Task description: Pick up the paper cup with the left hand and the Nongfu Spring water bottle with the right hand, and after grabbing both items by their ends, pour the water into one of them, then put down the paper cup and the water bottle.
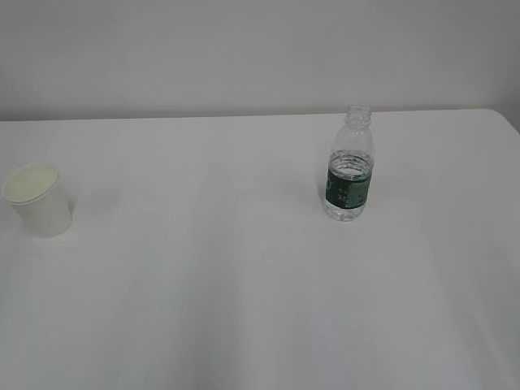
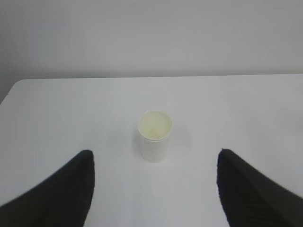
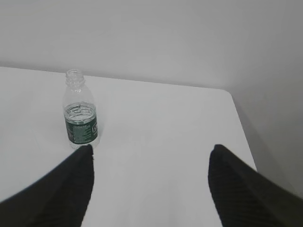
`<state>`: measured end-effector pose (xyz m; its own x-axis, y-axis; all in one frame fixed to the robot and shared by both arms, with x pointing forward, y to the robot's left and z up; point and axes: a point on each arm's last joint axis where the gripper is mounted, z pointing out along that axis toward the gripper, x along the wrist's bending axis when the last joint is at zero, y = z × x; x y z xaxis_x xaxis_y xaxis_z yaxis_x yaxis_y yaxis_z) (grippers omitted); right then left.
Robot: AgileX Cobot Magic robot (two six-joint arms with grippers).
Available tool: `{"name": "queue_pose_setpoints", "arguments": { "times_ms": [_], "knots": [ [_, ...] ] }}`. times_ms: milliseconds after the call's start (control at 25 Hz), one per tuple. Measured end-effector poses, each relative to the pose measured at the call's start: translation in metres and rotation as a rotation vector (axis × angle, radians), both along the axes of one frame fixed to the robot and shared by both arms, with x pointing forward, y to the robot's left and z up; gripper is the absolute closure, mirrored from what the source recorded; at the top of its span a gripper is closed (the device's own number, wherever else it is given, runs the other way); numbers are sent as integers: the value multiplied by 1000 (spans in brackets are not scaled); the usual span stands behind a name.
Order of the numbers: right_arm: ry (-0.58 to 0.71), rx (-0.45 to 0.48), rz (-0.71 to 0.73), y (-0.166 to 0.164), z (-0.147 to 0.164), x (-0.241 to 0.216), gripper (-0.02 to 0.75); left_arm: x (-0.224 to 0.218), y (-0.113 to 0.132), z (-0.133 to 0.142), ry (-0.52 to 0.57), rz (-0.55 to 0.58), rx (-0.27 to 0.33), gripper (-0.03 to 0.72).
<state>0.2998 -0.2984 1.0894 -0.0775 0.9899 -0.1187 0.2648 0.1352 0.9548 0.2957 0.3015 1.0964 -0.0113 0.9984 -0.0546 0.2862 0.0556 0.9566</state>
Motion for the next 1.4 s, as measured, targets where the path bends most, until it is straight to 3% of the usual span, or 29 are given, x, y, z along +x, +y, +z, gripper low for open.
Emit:
{"name": "queue_pose_setpoints", "arguments": {
  "times_ms": [520,960,1400],
  "knots": [
    [-12,2,16,4,3,17,164,26,-1,1,11,-2,1,110],
    [31,79,35,9,0,29,164,34,-1,3,-9,-3,1,111],
    [67,35,51,12,-15,43,164,35,-1,3,-12,-4,-3,111]
  ]
}}
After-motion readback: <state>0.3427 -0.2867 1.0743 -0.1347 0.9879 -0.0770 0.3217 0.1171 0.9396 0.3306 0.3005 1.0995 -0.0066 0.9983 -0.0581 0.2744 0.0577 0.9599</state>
